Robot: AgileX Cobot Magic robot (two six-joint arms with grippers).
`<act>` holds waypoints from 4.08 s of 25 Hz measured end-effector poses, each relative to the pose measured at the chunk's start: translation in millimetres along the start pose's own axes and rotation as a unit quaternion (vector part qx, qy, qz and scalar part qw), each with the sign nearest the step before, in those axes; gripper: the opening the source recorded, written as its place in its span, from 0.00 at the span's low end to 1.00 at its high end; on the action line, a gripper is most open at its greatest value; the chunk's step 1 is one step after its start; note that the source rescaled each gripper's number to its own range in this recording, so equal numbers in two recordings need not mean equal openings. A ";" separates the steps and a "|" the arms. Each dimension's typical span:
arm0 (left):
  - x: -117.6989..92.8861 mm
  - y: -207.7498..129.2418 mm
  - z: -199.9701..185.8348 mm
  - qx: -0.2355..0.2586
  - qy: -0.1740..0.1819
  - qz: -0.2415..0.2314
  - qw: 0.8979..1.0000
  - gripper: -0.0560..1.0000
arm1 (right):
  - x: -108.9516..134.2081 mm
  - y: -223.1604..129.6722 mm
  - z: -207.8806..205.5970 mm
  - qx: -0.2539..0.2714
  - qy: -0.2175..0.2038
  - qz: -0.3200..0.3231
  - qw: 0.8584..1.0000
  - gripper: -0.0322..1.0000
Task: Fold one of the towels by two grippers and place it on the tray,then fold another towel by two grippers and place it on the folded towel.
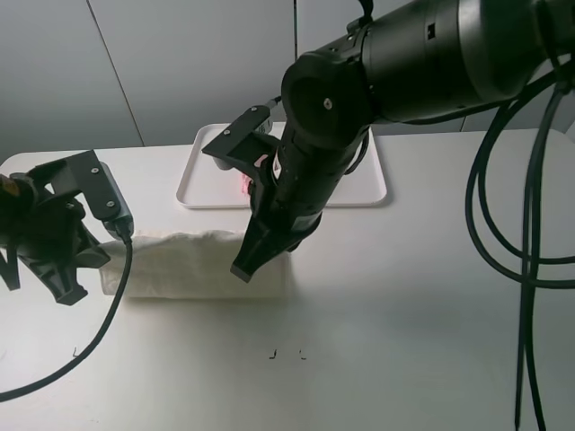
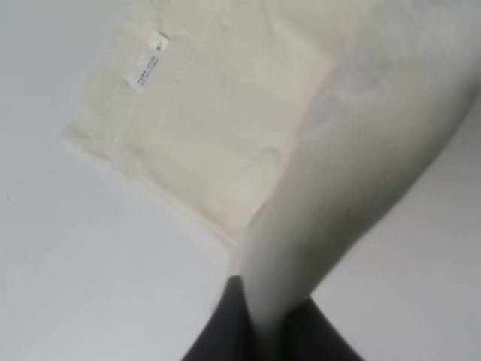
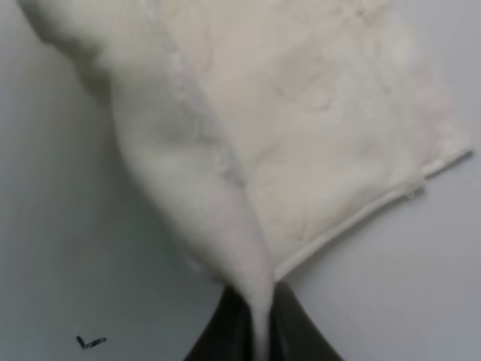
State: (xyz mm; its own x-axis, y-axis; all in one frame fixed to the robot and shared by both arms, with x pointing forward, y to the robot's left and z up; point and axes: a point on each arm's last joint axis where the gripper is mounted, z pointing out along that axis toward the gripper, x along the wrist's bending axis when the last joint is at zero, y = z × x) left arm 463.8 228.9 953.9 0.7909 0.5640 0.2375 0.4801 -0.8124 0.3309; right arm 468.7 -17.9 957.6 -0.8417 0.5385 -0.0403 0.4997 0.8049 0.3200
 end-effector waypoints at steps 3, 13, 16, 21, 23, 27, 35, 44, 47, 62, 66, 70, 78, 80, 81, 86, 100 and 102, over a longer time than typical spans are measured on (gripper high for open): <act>1.1 0.8 5.6 -0.001 0.002 -0.011 1.000 0.07 | -2.4 1.5 7.6 -0.005 -0.011 0.005 1.000 0.03; 7.1 5.4 32.4 -0.017 0.020 -0.060 0.998 0.07 | -14.8 4.3 37.3 -0.021 -0.076 0.016 0.997 0.03; 10.3 8.4 36.2 -0.035 0.035 -0.072 0.996 0.07 | -18.6 6.6 41.2 -0.036 -0.097 0.016 0.995 0.03; 15.3 13.3 35.8 -0.066 0.057 -0.097 0.991 0.14 | -20.9 9.4 46.1 -0.055 -0.109 0.027 0.992 0.29; 16.5 12.7 35.6 -0.067 0.060 -0.101 0.991 0.24 | -19.9 12.9 45.8 -0.076 -0.101 0.048 0.991 0.57; 26.6 5.3 34.9 -0.068 0.070 -0.154 0.983 0.72 | -19.7 16.1 45.7 -0.099 -0.094 0.105 0.985 0.98; 43.1 -14.0 33.1 -0.046 0.069 -0.313 0.946 0.99 | -23.8 5.7 48.6 -0.050 -0.103 0.148 0.982 1.00; 62.4 -2.5 41.3 0.069 0.034 -0.369 0.926 0.99 | -50.4 -2.1 42.8 0.030 0.018 0.265 0.964 1.00; 68.2 1.1 43.9 0.097 0.028 -0.388 0.916 0.99 | -49.3 -2.9 41.0 0.045 0.040 0.267 0.962 1.00; 78.7 2.8 90.5 0.176 0.009 -0.418 0.891 0.99 | -47.1 -6.1 40.1 0.066 0.053 0.254 0.964 1.00; 76.3 -0.6 101.1 0.187 0.005 -0.422 0.887 0.99 | -47.1 -6.1 40.1 0.066 0.053 0.252 0.964 1.00; 75.8 -1.1 103.2 0.188 0.004 -0.426 0.885 0.99 | -47.1 -6.1 40.1 0.066 0.053 0.249 0.965 1.00; 75.9 -1.0 103.2 0.187 0.005 -0.428 0.884 0.99 | -49.6 1.5 46.2 0.054 0.053 0.239 0.968 1.00; 75.9 -1.0 103.2 0.187 0.005 -0.428 0.884 0.99 | -51.5 8.1 53.7 0.060 0.056 0.237 0.968 1.00; 75.9 -1.0 103.2 0.187 0.005 -0.428 0.884 0.99 | -52.1 10.3 59.1 0.066 0.057 0.237 0.968 1.00; 75.9 -1.0 103.2 0.187 0.005 -0.428 0.884 0.99 | -57.3 23.8 75.0 0.077 0.057 0.230 0.968 1.00; 75.5 -1.4 103.0 0.191 0.004 -0.427 0.884 0.99 | -58.7 18.6 105.3 0.108 0.051 0.237 0.964 1.00; 75.5 -1.4 103.0 0.191 0.004 -0.427 0.884 0.99 | -58.9 19.3 105.6 0.107 0.051 0.240 0.964 0.97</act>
State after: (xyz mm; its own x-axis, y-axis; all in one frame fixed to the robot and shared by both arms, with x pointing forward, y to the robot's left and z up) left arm 561.9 257.4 877.2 0.0754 0.9956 0.0560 0.9951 -0.0788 0.0605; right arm 549.5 -7.8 866.2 -0.5143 0.8425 0.1605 0.8574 0.5090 0.0755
